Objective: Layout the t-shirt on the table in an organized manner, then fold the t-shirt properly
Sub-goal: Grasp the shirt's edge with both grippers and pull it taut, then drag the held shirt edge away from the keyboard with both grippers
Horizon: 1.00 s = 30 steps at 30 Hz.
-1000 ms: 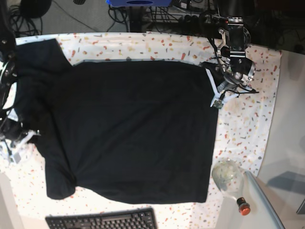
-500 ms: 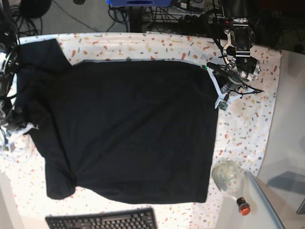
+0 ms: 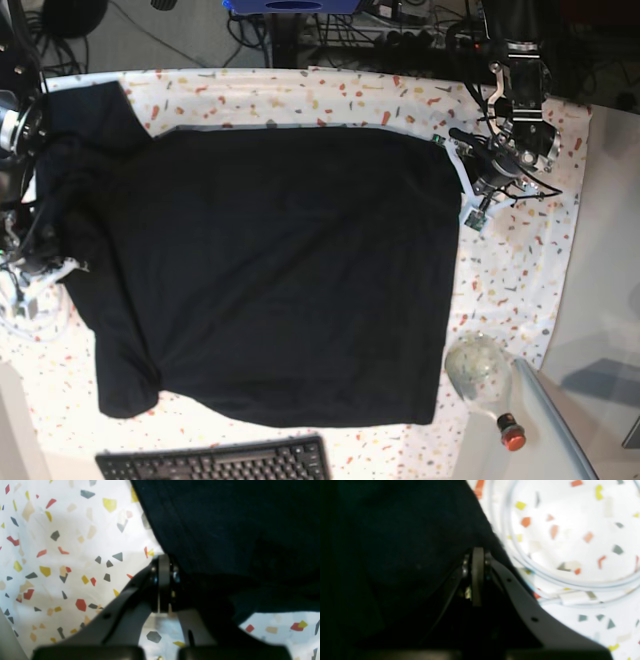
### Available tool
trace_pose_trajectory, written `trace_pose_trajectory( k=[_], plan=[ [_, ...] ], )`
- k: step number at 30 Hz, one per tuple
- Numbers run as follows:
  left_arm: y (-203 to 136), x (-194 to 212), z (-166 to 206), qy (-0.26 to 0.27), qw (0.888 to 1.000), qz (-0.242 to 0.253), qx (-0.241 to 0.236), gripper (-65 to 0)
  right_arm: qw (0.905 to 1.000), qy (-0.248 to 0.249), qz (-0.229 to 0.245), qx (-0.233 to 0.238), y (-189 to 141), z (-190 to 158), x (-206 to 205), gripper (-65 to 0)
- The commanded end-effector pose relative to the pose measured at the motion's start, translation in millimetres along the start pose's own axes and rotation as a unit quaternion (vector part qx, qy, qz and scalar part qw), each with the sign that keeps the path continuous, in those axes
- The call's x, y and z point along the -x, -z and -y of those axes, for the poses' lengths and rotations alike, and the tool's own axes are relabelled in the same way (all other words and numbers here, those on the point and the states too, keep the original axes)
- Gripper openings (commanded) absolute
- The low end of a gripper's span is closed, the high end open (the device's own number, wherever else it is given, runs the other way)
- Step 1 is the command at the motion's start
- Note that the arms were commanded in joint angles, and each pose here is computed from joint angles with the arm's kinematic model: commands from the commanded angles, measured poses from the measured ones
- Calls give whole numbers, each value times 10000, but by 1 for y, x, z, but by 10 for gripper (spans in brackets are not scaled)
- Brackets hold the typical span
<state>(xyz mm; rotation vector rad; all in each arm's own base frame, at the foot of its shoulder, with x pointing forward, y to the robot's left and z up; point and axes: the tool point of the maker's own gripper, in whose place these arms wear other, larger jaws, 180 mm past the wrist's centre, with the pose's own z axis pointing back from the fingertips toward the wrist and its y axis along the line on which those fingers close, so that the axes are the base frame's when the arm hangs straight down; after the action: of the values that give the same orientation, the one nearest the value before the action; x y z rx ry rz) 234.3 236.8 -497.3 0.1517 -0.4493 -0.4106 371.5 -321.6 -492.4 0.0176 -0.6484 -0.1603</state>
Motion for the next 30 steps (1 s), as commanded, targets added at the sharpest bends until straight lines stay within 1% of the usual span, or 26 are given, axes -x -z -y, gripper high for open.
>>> trace_pose_trajectory(
  k=[1,2,3,8,10,12,16,19,20,22,24,25,27,28,30],
  plan=[
    [-4,59,-20,261,9913,-1201,-471,-650,9992,105,182,334,-5,21,-15,-650],
    [-4,61,-19,266,9912,-1214,-465,-650,9981,175,117,579,-7,36,-10,-650],
    [-4,61,-19,266,9912,-1214,-465,-650,9973,234,46,699,-8,43,-5,-650],
    [-5,66,-16,273,9906,-1262,-442,-650,9955,354,-188,863,-11,58,19,-650],
    [-5,67,-17,280,9906,-1265,-449,-650,9928,418,-182,1111,-13,69,21,-650],
    [-6,67,-17,281,9905,-1271,-446,-650,9882,495,-176,1436,-17,81,21,-650],
    [-6,68,-16,282,9904,-1278,-442,-650,9802,607,-209,1874,-22,96,24,-650],
    [-12,60,-20,319,9915,-1140,-542,-650,9706,710,-213,2288,-28,110,26,-650],
    [-17,53,-24,356,9922,-1027,-618,-650,9667,746,-207,2440,-31,115,26,-650],
    [-26,37,-31,417,9929,-808,-772,-650,9618,814,-116,2613,-34,120,21,-650],
    [-36,24,-38,443,9927,-636,-920,-650,9586,1081,133,2633,-39,124,8,-650],
    [-43,21,-47,385,9917,-615,-1064,-650,9577,1224,157,2598,-41,125,13,-650],
    [-57,11,-62,268,9898,-513,-1304,-650,9592,1319,364,2474,-44,118,3,-650],
    [-63,3,-66,242,9900,-405,-1327,-650,9596,1296,530,2439,-49,115,-6,-650],
    [-69,-9,-61,125,9930,-201,-1156,-650,9607,1159,811,2387,-57,105,-15,-650]
  ],
)
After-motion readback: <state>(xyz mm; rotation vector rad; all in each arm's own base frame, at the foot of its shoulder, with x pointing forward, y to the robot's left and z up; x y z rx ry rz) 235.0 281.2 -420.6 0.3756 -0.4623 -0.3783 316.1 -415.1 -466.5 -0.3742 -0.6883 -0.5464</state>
